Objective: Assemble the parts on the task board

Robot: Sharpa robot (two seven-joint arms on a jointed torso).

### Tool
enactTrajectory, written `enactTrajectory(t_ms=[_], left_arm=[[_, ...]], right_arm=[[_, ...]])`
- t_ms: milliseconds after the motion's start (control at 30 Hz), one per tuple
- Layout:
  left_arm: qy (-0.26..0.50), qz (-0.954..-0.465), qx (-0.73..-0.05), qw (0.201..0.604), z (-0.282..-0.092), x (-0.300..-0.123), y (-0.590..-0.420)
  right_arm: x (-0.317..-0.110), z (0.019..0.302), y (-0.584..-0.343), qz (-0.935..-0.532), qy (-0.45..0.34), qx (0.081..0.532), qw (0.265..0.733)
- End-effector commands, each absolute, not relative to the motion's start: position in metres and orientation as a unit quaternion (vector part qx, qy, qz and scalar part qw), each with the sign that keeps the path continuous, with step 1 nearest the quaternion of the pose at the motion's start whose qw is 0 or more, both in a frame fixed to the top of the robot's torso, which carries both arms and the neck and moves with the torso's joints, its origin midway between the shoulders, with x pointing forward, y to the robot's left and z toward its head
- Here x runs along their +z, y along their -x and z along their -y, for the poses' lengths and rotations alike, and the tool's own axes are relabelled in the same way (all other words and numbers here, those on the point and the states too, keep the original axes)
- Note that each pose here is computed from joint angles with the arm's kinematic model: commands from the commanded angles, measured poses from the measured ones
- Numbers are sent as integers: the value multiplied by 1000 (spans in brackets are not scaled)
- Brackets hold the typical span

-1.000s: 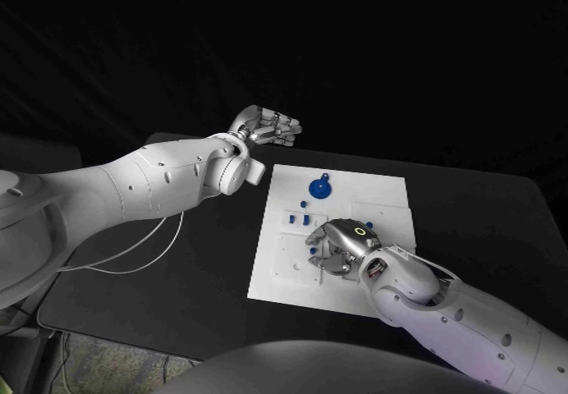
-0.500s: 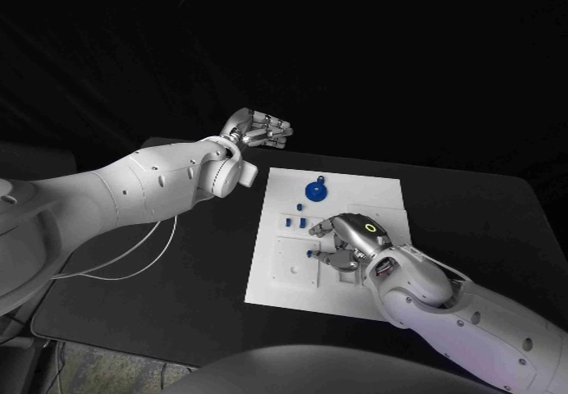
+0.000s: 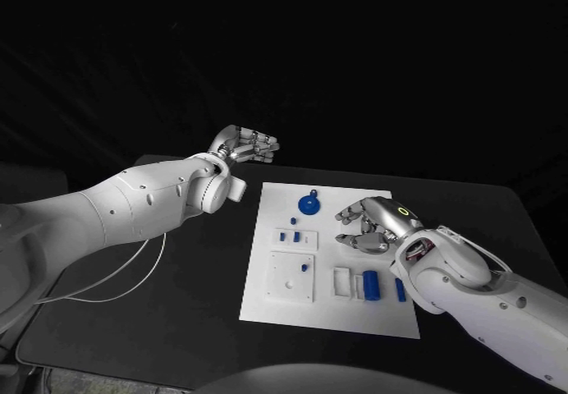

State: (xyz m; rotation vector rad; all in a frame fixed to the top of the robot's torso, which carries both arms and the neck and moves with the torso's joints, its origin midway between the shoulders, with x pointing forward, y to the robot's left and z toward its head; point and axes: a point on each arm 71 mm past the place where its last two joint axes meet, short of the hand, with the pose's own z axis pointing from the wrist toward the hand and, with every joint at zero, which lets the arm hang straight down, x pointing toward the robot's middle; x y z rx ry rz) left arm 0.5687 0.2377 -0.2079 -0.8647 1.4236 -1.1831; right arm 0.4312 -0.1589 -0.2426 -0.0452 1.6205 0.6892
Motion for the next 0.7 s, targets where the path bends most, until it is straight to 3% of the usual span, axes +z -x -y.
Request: enactTrajectory(t_ms=[33,700], left_arm=[[358,-591,-503,519,-237,-206,-569],[360,-591,-502,519,-239,-207,-569]], right_arm=[[-247,163,-433,-736,17,299,606],[-256,175,-439,-778,55,241,578]])
